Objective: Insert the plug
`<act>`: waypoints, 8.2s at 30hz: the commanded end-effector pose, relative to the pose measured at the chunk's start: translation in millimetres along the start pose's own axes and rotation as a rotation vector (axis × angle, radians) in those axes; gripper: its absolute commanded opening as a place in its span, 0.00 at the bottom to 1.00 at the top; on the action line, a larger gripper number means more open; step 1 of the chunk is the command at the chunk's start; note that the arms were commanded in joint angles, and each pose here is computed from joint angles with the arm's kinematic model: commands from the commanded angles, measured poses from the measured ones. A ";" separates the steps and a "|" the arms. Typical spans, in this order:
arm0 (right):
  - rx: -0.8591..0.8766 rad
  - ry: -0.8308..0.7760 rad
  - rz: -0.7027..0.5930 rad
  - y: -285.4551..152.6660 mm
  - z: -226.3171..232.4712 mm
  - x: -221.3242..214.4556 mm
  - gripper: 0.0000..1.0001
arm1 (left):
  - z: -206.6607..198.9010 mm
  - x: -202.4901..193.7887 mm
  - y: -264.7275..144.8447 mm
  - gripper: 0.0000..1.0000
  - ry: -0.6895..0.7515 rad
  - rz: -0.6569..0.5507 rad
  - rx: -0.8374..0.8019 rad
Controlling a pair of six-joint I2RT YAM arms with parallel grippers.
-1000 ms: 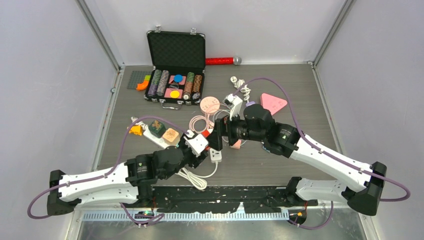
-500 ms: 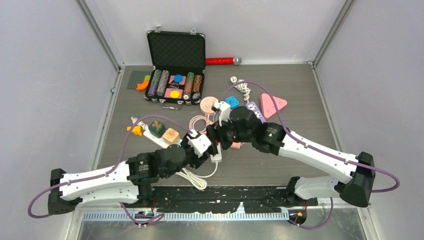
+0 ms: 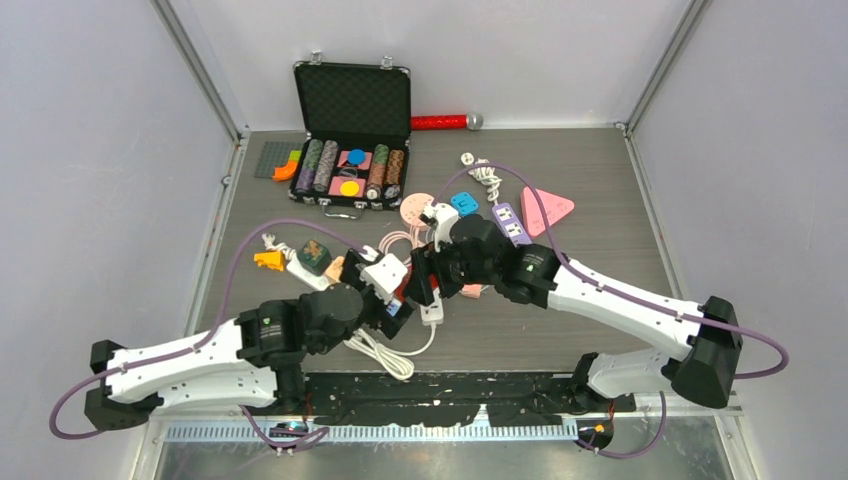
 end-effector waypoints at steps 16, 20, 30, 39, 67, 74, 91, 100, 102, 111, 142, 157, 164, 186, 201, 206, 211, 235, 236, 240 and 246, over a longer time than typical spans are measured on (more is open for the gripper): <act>-0.094 -0.321 0.044 119.8 16.8 23.4 0.05 | 87.6 -33.4 -92.6 1.00 -0.339 0.077 0.509; -0.146 -0.367 0.064 139.2 13.8 25.5 0.05 | 90.2 -33.8 -95.9 1.00 -0.342 0.081 0.520; -0.209 -0.409 0.143 155.9 -0.1 17.0 0.05 | 86.9 -38.6 -93.5 0.99 -0.351 0.098 0.521; -0.138 -0.427 0.226 161.1 5.3 8.4 0.05 | 85.2 -42.7 -93.7 0.99 -0.362 0.108 0.519; -0.163 -0.406 0.385 176.9 -20.3 -19.8 0.05 | 83.9 -45.6 -92.8 0.99 -0.363 0.118 0.522; -0.147 -0.387 0.399 173.6 -36.7 -35.8 0.05 | 83.2 -45.6 -91.9 0.99 -0.366 0.118 0.521; -0.296 -0.364 0.488 175.4 -102.1 -104.8 0.05 | 80.9 -44.4 -87.8 0.99 -0.364 0.125 0.521; -0.333 -0.396 0.469 160.2 -119.5 -131.4 0.05 | 80.4 -44.6 -87.2 0.99 -0.363 0.129 0.521; -0.333 -0.411 0.416 154.2 -119.7 -131.0 0.06 | 80.4 -44.5 -87.1 0.99 -0.363 0.128 0.521; -0.259 -0.467 0.229 151.6 -112.6 -123.1 0.05 | 79.8 -44.0 -86.5 0.99 -0.368 0.128 0.519; -0.158 -0.271 0.084 111.8 -23.4 -5.7 0.95 | 69.9 -36.8 -72.7 0.99 -0.357 0.122 0.471; -0.461 0.113 -0.170 19.9 -133.8 44.4 0.59 | 35.4 -30.2 -25.1 0.99 -0.437 0.062 0.312; -0.630 0.251 -0.199 12.7 -182.0 34.8 0.50 | 13.3 -25.1 16.3 0.95 -0.483 0.122 0.194; -0.631 0.407 -0.271 -31.0 -188.4 -5.2 0.45 | 19.3 -10.8 239.4 0.79 -0.431 0.202 0.042; -0.623 0.381 -0.268 -37.4 -186.6 -4.4 0.47 | 5.2 -59.1 279.6 0.49 -0.405 0.384 -0.005; -0.619 0.379 -0.267 -36.8 -186.3 -2.6 0.47 | 3.3 -59.4 277.8 0.27 -0.390 0.393 -0.036; -0.581 0.372 -0.257 -32.9 -183.0 -0.9 0.49 | 18.1 -34.9 262.6 0.00 -0.360 0.347 -0.027; -0.172 0.064 -0.270 -6.2 -111.6 22.9 0.82 | 96.1 94.7 144.9 0.00 -0.513 0.131 0.150; -0.162 0.053 -0.272 -5.2 -106.4 22.9 0.83 | 96.8 96.2 142.7 0.00 -0.521 0.130 0.151; -0.213 0.037 -0.319 0.8 -102.0 28.9 0.82 | 96.6 98.4 135.4 0.00 -0.561 0.138 0.154; -0.202 -0.020 -0.377 21.2 -90.7 38.1 0.79 | 98.0 98.3 126.6 0.00 -0.605 0.133 0.179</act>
Point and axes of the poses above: each gripper's point midway between its finger pads, its own y axis out along the fingers, its own z axis along the line the jaws close on, x = y × z, the point moved 6 cm from there along -y, back along the fingers, and after that the axes turned 15 degrees about y, right-handed, at the moved point
